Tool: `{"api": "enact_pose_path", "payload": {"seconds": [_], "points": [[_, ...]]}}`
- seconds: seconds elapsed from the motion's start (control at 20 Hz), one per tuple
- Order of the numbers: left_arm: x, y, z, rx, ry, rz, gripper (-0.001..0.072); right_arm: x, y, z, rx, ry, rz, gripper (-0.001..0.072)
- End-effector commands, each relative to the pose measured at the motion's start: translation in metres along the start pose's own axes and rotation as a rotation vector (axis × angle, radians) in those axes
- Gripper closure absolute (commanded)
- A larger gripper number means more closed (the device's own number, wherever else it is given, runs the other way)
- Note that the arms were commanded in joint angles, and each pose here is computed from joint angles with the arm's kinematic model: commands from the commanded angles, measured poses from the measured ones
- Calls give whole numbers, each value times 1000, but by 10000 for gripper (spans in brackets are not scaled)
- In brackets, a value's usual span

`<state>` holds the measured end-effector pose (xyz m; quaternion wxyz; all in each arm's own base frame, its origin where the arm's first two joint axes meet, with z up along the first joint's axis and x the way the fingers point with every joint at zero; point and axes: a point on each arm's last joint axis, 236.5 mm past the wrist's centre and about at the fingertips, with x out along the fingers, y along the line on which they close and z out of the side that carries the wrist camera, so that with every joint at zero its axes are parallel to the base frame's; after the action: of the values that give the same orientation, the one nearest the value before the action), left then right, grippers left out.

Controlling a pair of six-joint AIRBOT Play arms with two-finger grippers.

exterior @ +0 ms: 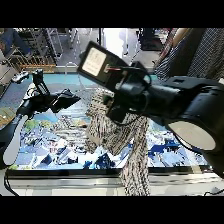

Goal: Fold the clothes and pants, and hang the long-sleeved shirts on hangers.

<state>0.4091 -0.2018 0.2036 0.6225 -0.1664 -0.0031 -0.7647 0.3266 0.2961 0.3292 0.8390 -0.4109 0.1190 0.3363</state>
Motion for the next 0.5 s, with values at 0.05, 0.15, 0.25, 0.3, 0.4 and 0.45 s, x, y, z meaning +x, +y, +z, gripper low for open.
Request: {"api": "enact_pose_path", "payload": {"seconds": [0.05,0.15,0.25,0.3,0.4,0.45], "points": [[1,1,0,0,-2,3,689,16,-5,-34,-264,157,-23,249],[1,1,0,0,-2,3,689,39,1,-46,-302,204,6,248],[1,1,0,0,-2,2,689,59,-3,-65,-284,257,18,242],[1,1,0,0,-2,3,689,70,-5,-71,-260,263,30,242],[1,1,0,0,-2,3,689,88,-3,-70,-169,197,74,243],[1,2,0,0,-2,4,689,95,-2,-63,-119,147,92,256]]}}
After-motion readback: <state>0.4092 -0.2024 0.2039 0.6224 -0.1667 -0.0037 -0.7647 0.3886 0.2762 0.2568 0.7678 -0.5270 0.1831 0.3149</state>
